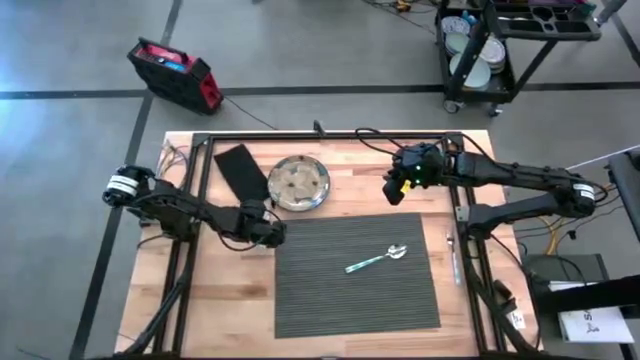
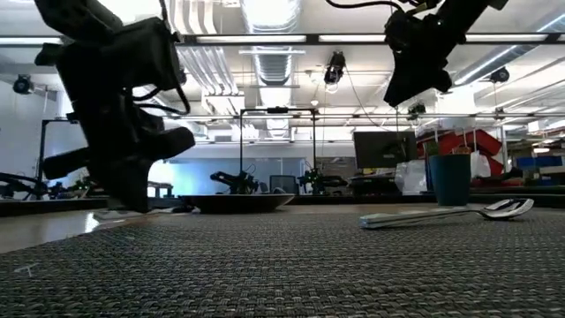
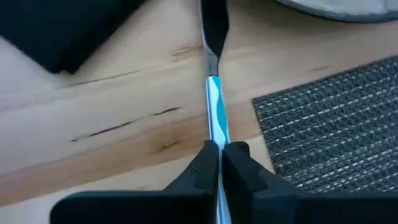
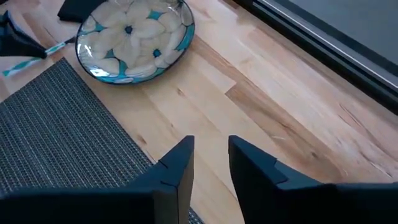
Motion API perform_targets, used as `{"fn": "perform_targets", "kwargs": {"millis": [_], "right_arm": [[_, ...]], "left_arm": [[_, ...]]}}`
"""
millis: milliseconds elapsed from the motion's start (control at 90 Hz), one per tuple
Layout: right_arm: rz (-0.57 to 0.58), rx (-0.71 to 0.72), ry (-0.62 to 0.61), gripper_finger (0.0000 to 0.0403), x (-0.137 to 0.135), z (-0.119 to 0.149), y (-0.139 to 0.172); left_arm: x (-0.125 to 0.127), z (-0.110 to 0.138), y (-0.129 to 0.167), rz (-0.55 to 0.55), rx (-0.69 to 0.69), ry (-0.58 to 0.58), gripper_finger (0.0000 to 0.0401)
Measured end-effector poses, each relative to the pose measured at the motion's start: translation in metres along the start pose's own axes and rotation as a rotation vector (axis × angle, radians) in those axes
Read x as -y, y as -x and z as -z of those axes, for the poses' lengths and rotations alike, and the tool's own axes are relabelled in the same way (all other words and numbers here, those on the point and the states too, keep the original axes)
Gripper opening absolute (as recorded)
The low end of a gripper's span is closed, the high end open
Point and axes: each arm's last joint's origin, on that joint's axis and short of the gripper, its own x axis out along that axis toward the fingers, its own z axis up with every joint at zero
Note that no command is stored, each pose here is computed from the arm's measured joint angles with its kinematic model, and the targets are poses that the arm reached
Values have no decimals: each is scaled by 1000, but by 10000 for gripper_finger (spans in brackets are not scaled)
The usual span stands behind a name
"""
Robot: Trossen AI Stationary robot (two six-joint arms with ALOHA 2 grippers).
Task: Set table place
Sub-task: Put the blue knife on the gray mat
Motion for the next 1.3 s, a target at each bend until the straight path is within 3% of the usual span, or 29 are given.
{"fn": "perform_targets", "kwargs": {"millis": [500,756,911,1300], "right_arm": [[16,5,0,60,0,0,0],[20,7,0,81,1,0,0],[20,6,1,94,1,0,0],[30,-19,5,115,2,2,0]], "left_arm": [[30,-19,36,114,57,-115,1],[22,-17,17,-5,49,-84,6],[22,-20,5,-38,59,-54,39],[22,-19,-17,-114,58,-81,167]]}}
